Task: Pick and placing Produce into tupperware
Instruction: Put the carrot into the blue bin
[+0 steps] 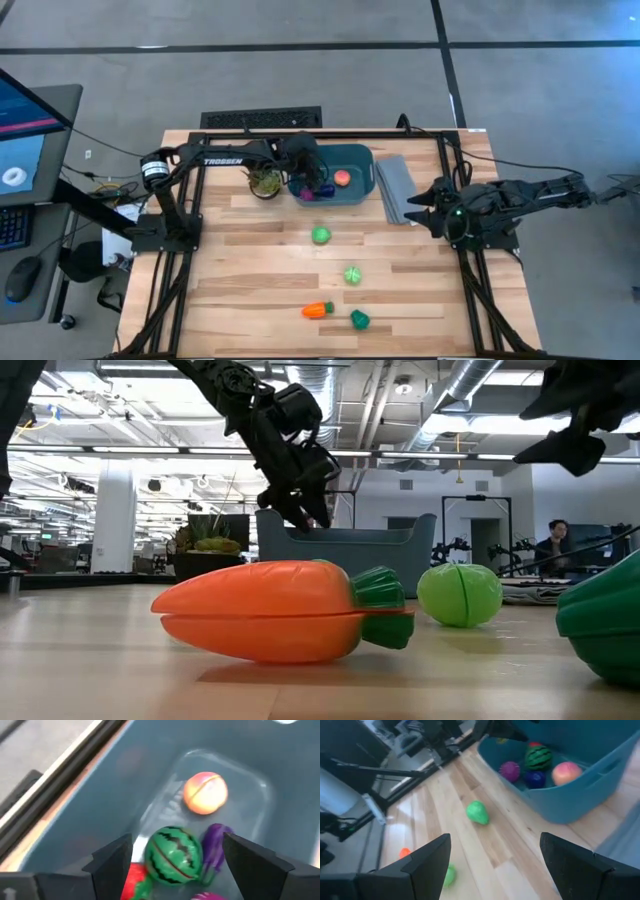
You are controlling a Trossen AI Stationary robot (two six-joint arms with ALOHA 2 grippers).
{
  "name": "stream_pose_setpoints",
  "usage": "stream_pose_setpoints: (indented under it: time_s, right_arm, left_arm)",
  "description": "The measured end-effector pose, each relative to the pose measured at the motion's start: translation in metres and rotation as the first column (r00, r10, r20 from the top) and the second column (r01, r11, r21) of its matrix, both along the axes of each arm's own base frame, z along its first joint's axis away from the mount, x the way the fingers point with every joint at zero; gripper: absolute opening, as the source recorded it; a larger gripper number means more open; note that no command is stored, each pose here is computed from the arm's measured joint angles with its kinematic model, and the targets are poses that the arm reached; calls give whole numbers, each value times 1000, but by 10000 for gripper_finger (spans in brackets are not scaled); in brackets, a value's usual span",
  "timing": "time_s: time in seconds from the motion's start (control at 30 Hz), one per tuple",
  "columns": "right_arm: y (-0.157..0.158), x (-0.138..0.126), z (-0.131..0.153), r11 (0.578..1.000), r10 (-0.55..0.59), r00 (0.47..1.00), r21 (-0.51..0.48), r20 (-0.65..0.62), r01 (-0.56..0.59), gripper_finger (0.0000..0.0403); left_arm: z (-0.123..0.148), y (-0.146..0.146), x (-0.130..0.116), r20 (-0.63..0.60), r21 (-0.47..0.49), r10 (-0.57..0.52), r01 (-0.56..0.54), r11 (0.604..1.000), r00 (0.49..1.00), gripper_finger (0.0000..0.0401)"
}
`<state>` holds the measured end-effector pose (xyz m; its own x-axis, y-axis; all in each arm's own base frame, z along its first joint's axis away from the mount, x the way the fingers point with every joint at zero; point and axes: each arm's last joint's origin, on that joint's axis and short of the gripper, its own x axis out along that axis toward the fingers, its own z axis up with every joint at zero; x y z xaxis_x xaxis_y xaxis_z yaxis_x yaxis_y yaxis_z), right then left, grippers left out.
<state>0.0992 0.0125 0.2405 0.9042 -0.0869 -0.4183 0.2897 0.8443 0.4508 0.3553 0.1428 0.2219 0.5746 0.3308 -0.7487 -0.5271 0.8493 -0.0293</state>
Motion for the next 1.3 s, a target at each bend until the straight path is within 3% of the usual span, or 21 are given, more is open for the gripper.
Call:
stream_pose_setpoints:
  time_s: [0.3,0.5,0.7,0.9,1.17,1.3]
  right_arm:
    - [2,1,2,997,49,999,54,18,-50,329]
    - [9,1,5,991,108,992,68,59,-112,329]
    - [17,2,4,981,167,985,95,40,-170,329]
    - [21,8,-1,984,157,988,84,-9,-155,329]
    - [22,13,-4,986,154,987,77,-40,-150,329]
    - [23,14,-4,985,158,987,78,-36,-155,329]
  left_arm:
    - [40,-11,17,124,-56,-213,221,974,969,299]
    - [58,-49,26,91,-76,-447,454,888,890,299]
    - [56,-105,25,-27,-157,-600,589,793,800,288]
    - [48,-154,18,-93,-253,-652,615,747,753,277]
    - [48,-207,12,-82,-333,-654,597,730,752,277]
    - [48,-237,6,-98,-334,-638,578,744,764,277]
